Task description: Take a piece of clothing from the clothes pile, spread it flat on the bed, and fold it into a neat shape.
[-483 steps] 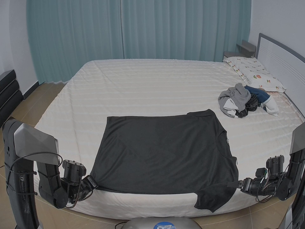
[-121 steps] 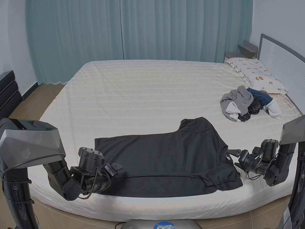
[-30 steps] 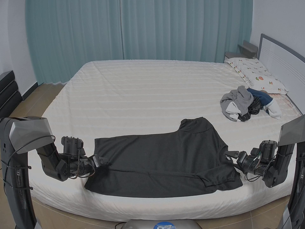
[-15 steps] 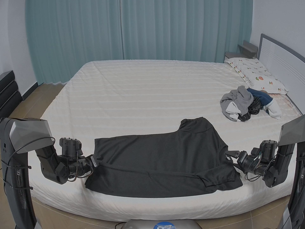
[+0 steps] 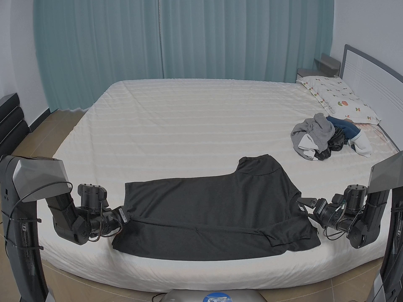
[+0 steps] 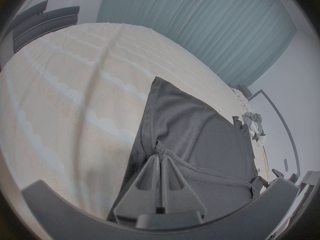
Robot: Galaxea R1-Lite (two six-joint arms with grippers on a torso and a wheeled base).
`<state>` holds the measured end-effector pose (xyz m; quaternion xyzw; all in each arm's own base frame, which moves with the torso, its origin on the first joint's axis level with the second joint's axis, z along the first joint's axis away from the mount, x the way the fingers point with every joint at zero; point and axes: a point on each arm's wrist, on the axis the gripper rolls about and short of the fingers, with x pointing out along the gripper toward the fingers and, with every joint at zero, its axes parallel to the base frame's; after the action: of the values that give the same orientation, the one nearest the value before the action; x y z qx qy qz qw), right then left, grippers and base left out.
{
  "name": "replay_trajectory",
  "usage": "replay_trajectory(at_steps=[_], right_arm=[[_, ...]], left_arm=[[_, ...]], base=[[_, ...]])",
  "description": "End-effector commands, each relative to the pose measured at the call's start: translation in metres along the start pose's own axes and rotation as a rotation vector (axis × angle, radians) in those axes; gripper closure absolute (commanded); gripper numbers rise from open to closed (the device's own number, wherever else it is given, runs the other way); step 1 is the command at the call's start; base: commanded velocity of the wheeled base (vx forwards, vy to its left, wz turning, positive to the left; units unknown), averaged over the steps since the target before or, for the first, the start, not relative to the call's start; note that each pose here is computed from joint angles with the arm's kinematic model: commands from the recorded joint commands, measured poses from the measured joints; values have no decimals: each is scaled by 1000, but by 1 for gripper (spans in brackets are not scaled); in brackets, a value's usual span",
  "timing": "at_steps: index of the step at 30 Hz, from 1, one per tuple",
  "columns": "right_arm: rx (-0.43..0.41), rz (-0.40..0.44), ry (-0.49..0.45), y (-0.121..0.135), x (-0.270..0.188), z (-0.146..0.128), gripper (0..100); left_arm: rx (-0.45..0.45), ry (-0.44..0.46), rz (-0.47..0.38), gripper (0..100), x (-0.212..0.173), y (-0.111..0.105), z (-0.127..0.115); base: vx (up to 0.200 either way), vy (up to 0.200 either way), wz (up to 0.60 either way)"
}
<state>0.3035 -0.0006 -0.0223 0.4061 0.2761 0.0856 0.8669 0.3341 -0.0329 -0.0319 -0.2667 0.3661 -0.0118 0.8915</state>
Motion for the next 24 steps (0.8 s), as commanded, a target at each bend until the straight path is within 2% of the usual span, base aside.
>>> replay_trajectory(at_steps=[1, 7, 22, 23, 24], right_arm=[[0, -2, 1, -1, 1, 0, 0], [-12, -18, 14, -8, 5, -3, 0], [-62, -32, 51, -16, 13, -13, 0], [-70, -34, 54, -17, 13, -13, 100], [-76, -34, 54, -17, 13, -13, 100]], left_arm=[[-8, 1, 9, 100, 1, 4, 0], [-26, 6, 27, 100, 3, 11, 0], [-28, 14, 29, 100, 5, 12, -2], [-28, 14, 29, 100, 5, 12, -2], [-28, 15, 30, 100, 5, 12, -3]], base=[[0, 0, 0], [0, 0, 0], [0, 0, 0], [0, 0, 0], [0, 0, 0]])
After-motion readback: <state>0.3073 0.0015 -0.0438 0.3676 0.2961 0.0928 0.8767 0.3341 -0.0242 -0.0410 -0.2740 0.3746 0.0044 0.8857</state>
